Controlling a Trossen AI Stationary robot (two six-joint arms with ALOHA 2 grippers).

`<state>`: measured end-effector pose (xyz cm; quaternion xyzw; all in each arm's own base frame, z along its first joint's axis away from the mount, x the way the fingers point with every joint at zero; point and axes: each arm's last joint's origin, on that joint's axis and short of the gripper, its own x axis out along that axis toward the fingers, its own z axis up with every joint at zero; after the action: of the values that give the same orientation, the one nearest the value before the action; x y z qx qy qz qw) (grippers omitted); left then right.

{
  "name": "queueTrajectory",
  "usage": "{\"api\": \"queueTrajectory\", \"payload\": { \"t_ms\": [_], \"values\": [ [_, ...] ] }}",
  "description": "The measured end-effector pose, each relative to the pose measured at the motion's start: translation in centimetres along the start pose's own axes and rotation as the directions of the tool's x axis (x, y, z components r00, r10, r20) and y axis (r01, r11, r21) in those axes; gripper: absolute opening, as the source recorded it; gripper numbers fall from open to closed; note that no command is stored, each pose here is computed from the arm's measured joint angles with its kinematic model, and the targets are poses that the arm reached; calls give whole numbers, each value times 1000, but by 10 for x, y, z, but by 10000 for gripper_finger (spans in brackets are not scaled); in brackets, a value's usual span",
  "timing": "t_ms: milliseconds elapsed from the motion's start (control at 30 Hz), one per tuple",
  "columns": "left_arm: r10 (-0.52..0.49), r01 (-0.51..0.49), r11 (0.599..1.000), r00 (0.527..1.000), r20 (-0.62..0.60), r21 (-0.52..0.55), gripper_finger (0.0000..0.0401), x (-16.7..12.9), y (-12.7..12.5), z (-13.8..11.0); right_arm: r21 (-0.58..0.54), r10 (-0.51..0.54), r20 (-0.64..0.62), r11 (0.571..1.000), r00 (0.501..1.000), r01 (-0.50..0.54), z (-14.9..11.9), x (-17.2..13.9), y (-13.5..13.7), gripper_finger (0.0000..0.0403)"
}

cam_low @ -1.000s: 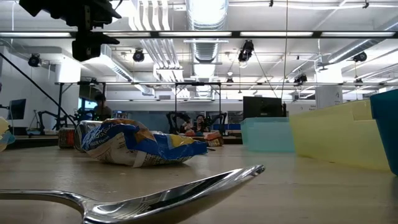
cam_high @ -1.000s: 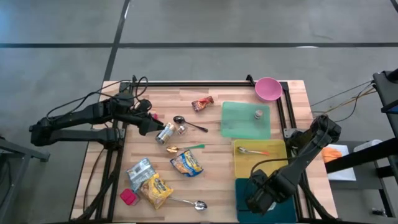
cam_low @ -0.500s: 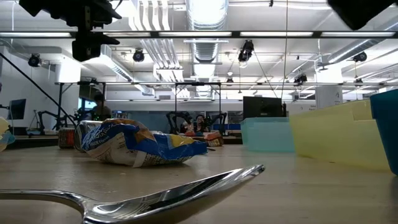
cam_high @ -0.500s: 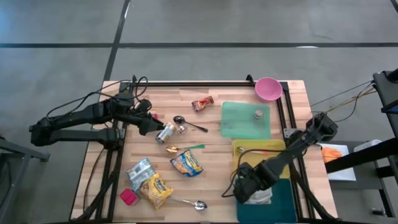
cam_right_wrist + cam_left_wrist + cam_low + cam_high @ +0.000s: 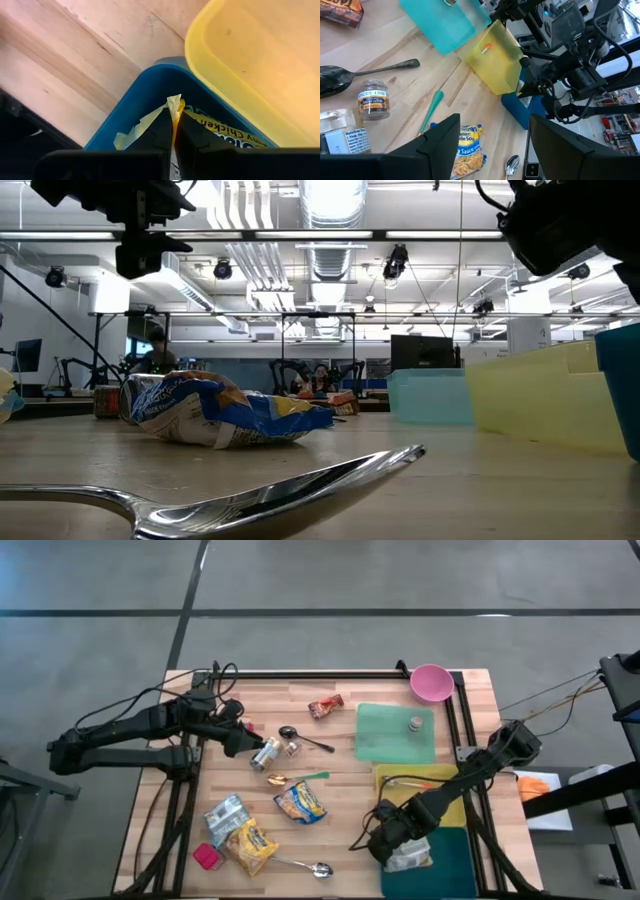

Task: Pick & Place Food Item
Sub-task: Put the right yellow noodle pack into the blue bin

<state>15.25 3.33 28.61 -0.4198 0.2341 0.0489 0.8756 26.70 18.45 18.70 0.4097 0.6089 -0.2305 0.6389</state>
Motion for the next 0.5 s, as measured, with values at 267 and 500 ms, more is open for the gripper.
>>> {"api": "queueTrajectory", "payload": {
  "t_ms": [267,500],
  "values": [
    [-2,2,1000,1000,-6,-6,242,0,0,0,-32,31,5,999,999,-31,0,-5,6,9],
    [-20,20,1000,999,-29,-14,242,0,0,-1,-96,53,5,994,999,-52,-1,-10,12,26]
  ]
}}
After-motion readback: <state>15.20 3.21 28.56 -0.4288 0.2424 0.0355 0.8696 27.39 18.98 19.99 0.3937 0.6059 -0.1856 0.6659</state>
